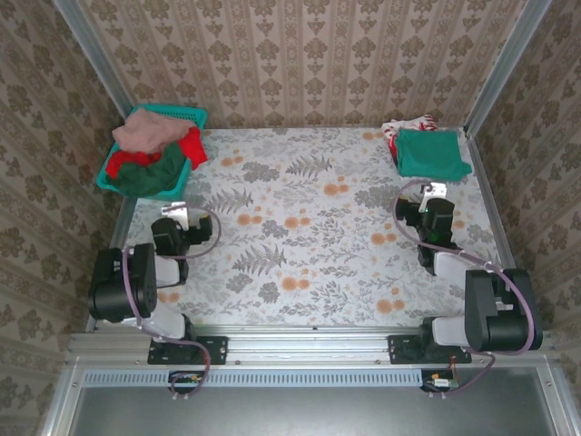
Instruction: Fold and stack the t-shirts
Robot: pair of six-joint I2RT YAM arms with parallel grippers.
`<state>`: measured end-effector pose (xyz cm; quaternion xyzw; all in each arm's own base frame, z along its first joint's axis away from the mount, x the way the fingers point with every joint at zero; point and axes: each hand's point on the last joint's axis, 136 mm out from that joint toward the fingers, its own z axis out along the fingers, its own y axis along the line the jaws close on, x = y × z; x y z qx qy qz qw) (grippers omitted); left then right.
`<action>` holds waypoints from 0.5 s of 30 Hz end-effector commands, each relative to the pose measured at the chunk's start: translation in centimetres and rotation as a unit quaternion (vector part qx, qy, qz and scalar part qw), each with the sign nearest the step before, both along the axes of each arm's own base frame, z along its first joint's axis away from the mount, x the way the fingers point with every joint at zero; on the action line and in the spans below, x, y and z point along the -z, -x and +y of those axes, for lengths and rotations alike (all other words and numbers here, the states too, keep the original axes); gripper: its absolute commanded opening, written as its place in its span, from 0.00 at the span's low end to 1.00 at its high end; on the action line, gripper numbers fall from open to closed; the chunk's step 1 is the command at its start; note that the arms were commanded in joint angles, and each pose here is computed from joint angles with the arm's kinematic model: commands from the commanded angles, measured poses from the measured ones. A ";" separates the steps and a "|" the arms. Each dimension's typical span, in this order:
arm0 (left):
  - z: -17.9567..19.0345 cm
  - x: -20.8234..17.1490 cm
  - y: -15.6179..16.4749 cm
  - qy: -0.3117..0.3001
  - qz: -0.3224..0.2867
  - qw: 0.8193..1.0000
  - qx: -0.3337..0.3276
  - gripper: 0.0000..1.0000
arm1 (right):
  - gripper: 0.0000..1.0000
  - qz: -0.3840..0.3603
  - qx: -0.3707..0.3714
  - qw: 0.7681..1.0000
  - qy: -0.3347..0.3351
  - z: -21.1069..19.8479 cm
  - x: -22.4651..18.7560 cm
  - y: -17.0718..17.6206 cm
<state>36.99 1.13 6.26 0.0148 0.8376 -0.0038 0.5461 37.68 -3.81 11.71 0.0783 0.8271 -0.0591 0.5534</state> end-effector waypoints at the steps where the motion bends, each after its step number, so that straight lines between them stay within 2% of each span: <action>1: -0.6 -3.4 -2.3 -0.010 -0.051 0.999 0.005 1.00 | 1.00 -0.018 0.010 0.999 0.036 -0.4 -1.0 0.1; 2: -0.8 -3.2 -2.6 -0.014 -0.035 0.999 0.004 1.00 | 1.00 -0.011 0.003 0.999 0.037 -0.1 -0.9 -0.1; 6: -1.0 -3.2 -2.9 -0.034 -0.032 0.999 -0.005 1.00 | 1.00 -0.010 -0.032 0.999 0.043 1.3 -0.8 -0.2; 8: -1.0 -3.2 -2.9 -0.034 -0.033 0.999 -0.005 1.00 | 1.00 -0.026 -0.054 0.998 0.011 2.5 -1.1 -0.4; 10: -1.0 -3.2 -2.9 -0.034 -0.034 0.999 -0.004 1.00 | 1.00 -0.028 -0.073 0.997 0.013 3.5 -1.1 -0.9; 15: -1.0 -3.2 -2.9 -0.035 -0.033 0.999 -0.005 1.00 | 1.00 0.014 -0.035 0.999 0.008 2.4 0.0 -2.3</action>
